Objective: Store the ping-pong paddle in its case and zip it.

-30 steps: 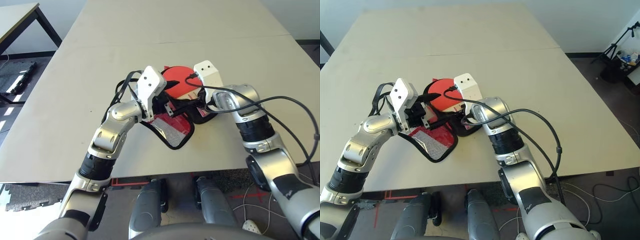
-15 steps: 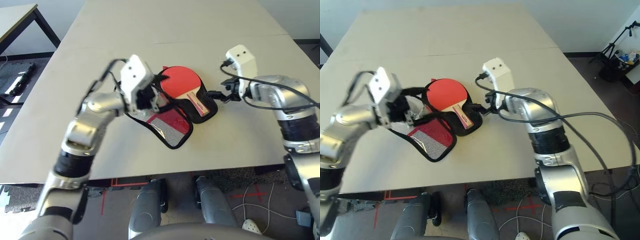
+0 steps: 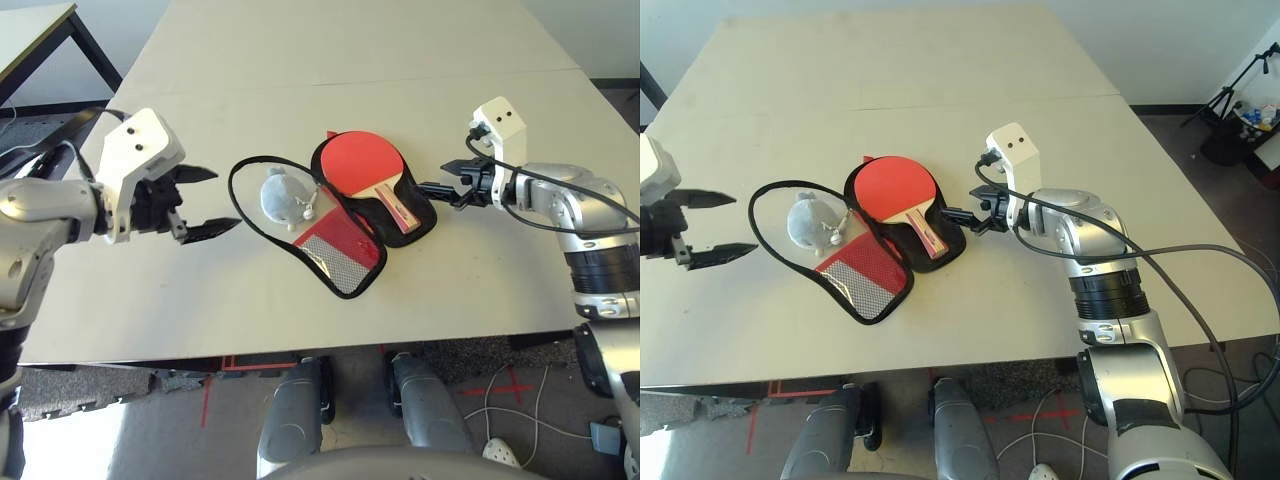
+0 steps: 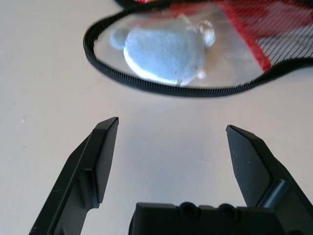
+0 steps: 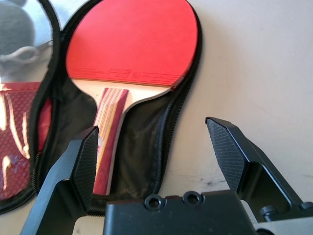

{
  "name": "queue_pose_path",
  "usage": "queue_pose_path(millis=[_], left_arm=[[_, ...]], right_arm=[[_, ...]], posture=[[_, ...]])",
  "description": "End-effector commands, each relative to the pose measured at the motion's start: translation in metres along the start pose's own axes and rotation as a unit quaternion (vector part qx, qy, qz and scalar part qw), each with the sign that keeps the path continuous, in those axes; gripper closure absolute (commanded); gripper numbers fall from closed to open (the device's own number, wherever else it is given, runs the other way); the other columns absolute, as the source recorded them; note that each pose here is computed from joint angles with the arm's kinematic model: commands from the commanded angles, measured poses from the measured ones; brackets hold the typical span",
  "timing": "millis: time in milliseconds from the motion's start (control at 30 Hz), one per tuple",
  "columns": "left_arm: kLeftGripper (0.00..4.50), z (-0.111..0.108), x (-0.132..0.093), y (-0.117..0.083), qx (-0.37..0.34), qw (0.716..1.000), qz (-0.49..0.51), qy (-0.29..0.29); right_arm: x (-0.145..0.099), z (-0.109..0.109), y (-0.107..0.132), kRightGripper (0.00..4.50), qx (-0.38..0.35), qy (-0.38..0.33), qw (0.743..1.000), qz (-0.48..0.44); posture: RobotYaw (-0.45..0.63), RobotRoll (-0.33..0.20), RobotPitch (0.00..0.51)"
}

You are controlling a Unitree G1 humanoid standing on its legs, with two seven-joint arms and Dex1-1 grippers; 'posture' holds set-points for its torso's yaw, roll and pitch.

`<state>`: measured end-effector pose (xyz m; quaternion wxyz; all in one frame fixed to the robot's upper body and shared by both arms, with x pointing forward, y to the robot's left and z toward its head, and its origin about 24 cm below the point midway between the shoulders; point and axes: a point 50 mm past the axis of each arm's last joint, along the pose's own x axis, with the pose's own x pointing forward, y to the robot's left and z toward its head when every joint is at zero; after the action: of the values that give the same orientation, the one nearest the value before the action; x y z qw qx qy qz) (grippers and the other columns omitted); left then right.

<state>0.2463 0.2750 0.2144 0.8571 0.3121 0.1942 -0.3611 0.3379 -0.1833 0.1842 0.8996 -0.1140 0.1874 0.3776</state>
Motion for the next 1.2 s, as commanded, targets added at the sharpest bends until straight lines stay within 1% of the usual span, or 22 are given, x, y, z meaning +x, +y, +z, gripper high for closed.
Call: queue_pose_path(millis=[33,133,200,300,433,567,700,867,933,1000,1067,1100,1200], left_arm=[[0.00,-0.008,0.007,-0.006,-0.006,1.000,-0.008,0.014],[0.00,-0.008,0.020,-0.015,-0.009,1.000,-0.025,0.005],[0.00,-0.003,0.032,-0.024,-0.005,0.999,-0.044,-0.008],[0.00,0.015,0.050,-0.037,-0.007,0.996,-0.075,-0.057],[0.00,0.043,0.063,-0.045,0.012,0.988,-0.107,-0.111],[0.00,0.068,0.076,-0.051,0.039,0.980,-0.131,-0.147],[0.00,0.099,0.103,-0.063,0.056,0.965,-0.150,-0.208],[0.00,0.122,0.140,-0.084,0.055,0.952,-0.158,-0.257],[0.00,0.125,0.148,-0.089,0.056,0.950,-0.158,-0.263],[0.00,0.126,0.149,-0.089,0.058,0.949,-0.161,-0.264],[0.00,0.122,0.144,-0.081,0.058,0.951,-0.153,-0.262],[0.00,0.120,0.141,-0.077,0.060,0.953,-0.147,-0.257],[0.00,0.111,0.137,-0.069,0.064,0.959,-0.134,-0.240]], right_arm=[[-0.006,-0.001,0.004,0.01,-0.013,-0.004,0.999,0.030],[-0.009,0.001,0.005,0.01,-0.016,-0.006,0.999,0.036],[-0.010,0.001,0.002,0.01,-0.010,-0.002,1.000,0.027],[-0.010,0.002,-0.004,0.01,0.008,-0.002,1.000,0.006],[-0.016,0.002,-0.014,0.01,0.026,-0.010,0.999,-0.017],[-0.021,0.004,-0.028,0.01,0.040,-0.019,0.997,-0.058],[-0.028,0.008,-0.050,0.01,0.077,-0.034,0.989,-0.118],[-0.033,0.009,-0.063,0.01,0.100,-0.059,0.983,-0.139],[-0.033,0.010,-0.065,0.01,0.105,-0.078,0.982,-0.138],[-0.033,0.009,-0.066,0.01,0.105,-0.086,0.981,-0.138],[-0.034,0.010,-0.065,0.01,0.075,-0.113,0.985,-0.108],[-0.034,0.009,-0.064,0.01,0.078,-0.128,0.985,-0.082],[-0.035,-0.001,-0.068,0.01,0.141,-0.104,0.983,-0.052]], posture=[[0.07,0.000,0.191],[0.07,0.000,0.191],[0.06,0.000,0.188],[0.05,0.000,0.188],[0.03,0.000,0.185],[0.02,0.000,0.184],[0.00,0.000,0.183],[-0.01,0.000,0.182],[-0.02,0.000,0.181],[-0.02,0.000,0.180],[-0.02,0.000,0.179],[-0.02,0.000,0.179],[-0.02,0.000,0.179]])
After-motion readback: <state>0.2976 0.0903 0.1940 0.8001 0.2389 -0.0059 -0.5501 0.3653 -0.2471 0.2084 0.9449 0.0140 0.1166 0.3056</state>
